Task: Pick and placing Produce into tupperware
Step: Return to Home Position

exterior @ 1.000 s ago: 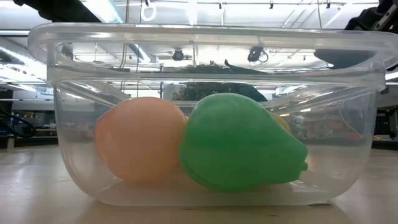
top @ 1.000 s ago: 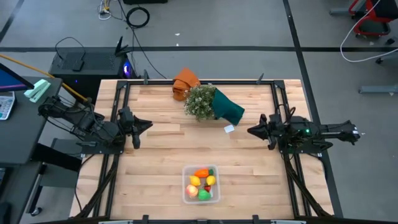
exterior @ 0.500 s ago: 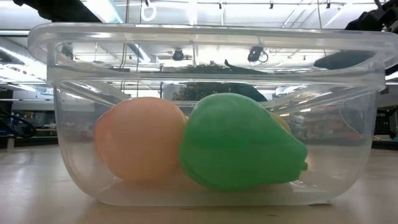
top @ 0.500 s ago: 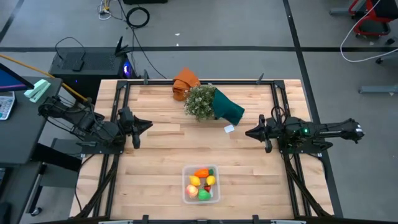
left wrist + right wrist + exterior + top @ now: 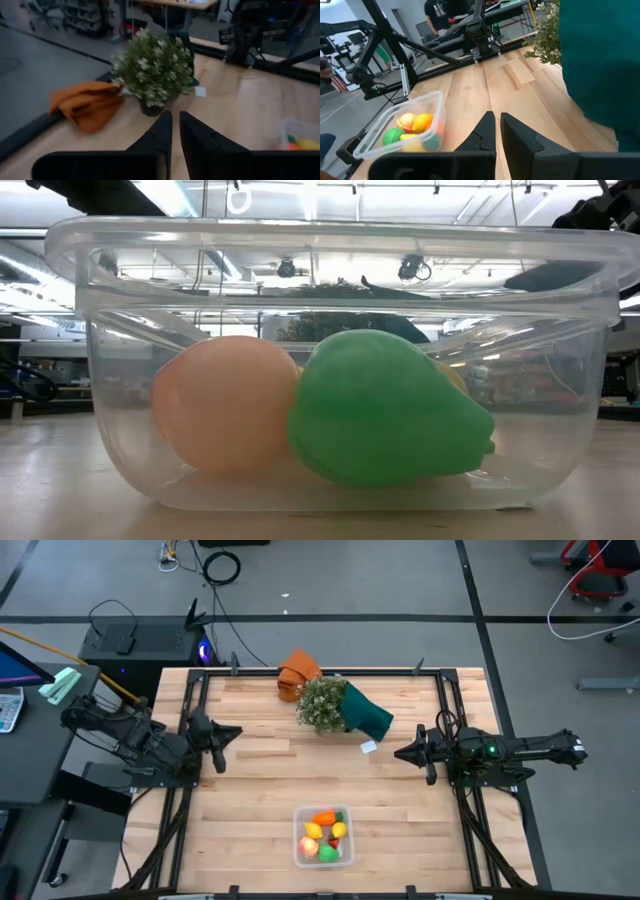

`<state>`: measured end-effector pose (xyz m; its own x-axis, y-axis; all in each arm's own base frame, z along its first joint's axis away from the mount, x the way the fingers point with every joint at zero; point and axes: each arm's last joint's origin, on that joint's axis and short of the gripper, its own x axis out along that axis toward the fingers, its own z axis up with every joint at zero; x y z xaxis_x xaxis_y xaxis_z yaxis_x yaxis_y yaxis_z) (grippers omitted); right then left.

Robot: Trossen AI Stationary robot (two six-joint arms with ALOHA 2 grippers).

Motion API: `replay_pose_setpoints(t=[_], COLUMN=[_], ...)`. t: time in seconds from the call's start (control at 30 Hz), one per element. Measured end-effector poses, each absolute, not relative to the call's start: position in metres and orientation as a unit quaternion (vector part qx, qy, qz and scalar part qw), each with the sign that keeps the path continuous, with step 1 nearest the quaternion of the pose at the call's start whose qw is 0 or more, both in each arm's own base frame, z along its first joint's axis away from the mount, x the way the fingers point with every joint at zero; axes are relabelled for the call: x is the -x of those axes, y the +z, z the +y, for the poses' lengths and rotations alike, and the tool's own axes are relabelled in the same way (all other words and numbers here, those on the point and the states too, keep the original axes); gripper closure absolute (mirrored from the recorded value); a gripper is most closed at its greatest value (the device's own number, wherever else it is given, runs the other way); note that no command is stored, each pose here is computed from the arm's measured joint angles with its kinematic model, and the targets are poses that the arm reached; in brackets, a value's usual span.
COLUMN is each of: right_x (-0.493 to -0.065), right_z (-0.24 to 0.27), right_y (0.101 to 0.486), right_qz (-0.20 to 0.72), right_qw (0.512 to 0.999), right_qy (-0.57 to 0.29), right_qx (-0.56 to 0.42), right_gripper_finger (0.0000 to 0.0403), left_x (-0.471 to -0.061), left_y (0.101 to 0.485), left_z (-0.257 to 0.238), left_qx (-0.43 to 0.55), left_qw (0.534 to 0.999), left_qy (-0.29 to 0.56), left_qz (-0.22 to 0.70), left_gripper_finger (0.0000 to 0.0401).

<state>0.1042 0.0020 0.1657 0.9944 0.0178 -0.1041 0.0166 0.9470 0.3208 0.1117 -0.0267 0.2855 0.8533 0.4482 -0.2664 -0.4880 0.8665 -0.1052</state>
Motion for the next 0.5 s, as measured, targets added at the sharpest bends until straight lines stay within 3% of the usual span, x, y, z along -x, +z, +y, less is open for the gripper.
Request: replay_pose_setpoints(t=[0.23, 0.5], right_x=[-0.104, -0.104], right_z=[0.002, 0.002], right_y=[0.167, 0.167], right_qz=[0.051, 0.050], right_qw=[0.985, 0.985], right_qy=[0.001, 0.000], right_qx=[-0.163, -0.164], right_gripper_finger=[0.0403, 0.0403], left_x=[-0.090, -0.043], left_y=[0.294, 0.309], left_z=[-0.015, 0.003], left_qx=[0.047, 0.050], left_qw=[0.971, 0.986], left_qy=[0.213, 0.157], left_qz=[0.100, -0.007], left_gripper_finger=[0.0387, 0.0391])
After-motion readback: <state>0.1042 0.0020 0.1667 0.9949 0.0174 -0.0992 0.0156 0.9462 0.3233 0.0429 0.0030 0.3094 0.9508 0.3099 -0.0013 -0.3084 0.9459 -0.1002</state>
